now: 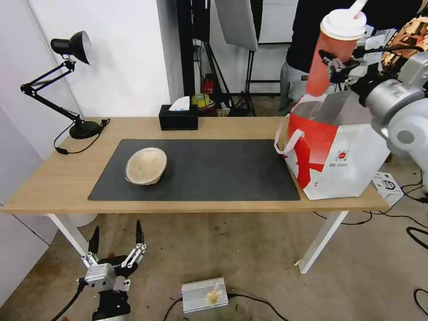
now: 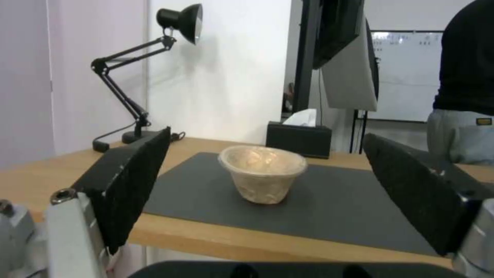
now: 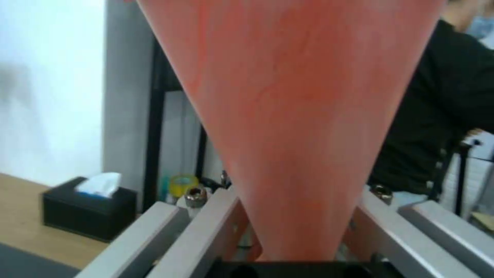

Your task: Pick up the trash from the table and place it into the takeout bag.

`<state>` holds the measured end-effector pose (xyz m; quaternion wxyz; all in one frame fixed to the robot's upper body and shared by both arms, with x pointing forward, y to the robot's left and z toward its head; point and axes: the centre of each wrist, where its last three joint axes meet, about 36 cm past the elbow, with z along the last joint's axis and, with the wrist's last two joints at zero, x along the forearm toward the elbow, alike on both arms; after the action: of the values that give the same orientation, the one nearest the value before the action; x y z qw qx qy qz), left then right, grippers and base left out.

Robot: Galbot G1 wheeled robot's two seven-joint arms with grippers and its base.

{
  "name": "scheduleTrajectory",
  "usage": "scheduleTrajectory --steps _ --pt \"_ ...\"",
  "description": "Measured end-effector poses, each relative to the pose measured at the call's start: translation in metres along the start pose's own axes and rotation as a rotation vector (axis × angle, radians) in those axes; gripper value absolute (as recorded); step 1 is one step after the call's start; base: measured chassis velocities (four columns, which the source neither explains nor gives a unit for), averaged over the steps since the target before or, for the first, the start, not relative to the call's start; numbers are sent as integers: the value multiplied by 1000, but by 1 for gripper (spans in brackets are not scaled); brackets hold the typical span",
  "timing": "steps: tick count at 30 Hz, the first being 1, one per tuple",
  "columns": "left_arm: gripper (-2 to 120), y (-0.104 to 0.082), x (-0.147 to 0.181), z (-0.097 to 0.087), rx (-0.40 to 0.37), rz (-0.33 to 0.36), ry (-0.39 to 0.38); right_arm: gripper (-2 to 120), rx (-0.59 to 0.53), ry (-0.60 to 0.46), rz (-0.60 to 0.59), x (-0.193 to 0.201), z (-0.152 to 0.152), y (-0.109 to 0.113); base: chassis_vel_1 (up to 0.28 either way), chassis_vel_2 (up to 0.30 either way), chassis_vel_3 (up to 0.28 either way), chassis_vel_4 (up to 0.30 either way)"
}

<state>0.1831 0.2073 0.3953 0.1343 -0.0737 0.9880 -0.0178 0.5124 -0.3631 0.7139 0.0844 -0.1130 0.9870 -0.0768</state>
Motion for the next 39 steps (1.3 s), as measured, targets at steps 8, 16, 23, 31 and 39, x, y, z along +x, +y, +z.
scheduleTrajectory --steps 8,16,23,31,39 --pt "100 -1 -2 2 6 -2 -2 5 50 29 67 -5 14 -14 0 0 0 0" --pt "100 0 -1 0 4 -4 -4 5 257 66 66 -14 48 -45 0 0 0 0" --pt "100 1 1 -1 1 -6 -6 4 332 118 -3 -18 66 -66 0 0 0 0" --pt "100 2 3 -3 1 -8 -16 4 431 224 -263 -26 62 -121 0 0 0 0" --pt "100 1 3 -5 2 -8 -22 4 515 248 -443 -27 56 -161 0 0 0 0"
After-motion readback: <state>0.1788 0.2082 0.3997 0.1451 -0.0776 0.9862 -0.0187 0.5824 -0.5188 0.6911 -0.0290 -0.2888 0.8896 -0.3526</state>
